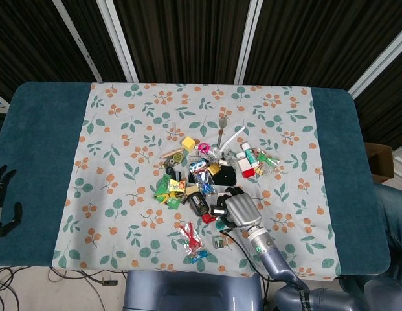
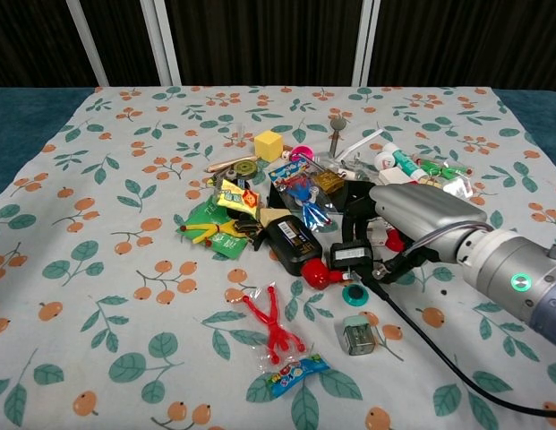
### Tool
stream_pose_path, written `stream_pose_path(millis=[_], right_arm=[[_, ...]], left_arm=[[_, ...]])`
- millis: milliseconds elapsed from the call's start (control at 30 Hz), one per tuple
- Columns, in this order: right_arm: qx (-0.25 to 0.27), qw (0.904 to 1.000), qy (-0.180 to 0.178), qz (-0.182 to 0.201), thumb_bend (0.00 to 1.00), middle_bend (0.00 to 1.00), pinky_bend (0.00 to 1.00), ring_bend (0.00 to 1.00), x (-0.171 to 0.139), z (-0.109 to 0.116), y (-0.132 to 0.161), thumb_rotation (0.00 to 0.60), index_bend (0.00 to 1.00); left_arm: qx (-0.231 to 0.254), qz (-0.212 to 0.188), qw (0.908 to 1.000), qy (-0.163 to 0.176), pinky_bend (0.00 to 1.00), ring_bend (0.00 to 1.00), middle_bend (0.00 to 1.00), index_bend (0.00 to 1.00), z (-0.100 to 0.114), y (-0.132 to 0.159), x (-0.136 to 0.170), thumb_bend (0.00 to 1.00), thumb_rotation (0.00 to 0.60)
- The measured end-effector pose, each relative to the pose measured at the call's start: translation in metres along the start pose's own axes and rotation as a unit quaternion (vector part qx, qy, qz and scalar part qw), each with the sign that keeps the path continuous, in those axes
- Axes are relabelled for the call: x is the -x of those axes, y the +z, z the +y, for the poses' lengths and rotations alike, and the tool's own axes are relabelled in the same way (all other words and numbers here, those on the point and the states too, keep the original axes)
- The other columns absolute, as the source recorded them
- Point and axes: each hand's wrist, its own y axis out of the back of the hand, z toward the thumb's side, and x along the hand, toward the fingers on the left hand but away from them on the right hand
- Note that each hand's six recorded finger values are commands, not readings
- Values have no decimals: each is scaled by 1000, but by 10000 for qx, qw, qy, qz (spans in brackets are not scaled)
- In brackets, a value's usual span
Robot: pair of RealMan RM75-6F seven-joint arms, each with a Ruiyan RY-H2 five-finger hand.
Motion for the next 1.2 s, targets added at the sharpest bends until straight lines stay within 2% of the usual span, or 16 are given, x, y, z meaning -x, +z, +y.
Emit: stream_pose_path(millis=[367,767,967,1200], right_arm=[[222,9997,-126,-12,394,531,229,270,-6,16,-5,600,491],[1023,9935,-502,-24,394,527,229,270,-22,70,-23,600,491],[1782,9823,-582,-12,393,523,229,270,-29,95,-34,600,490],[2805,9570,-736,67,393,521,229,270,-42,133,-54,600,490]], left_arm=[[1,15,10000,-12,45,0,0,66,0,-1,0,558,600],[-3,16,10000,-16,45,0,0,66,-1,0,1,558,600],[-2,19,10000,-11,45,0,0,66,-1,-1,1,558,600],[2,26,10000,-4,45,0,0,66,-1,-1,2,558,600]])
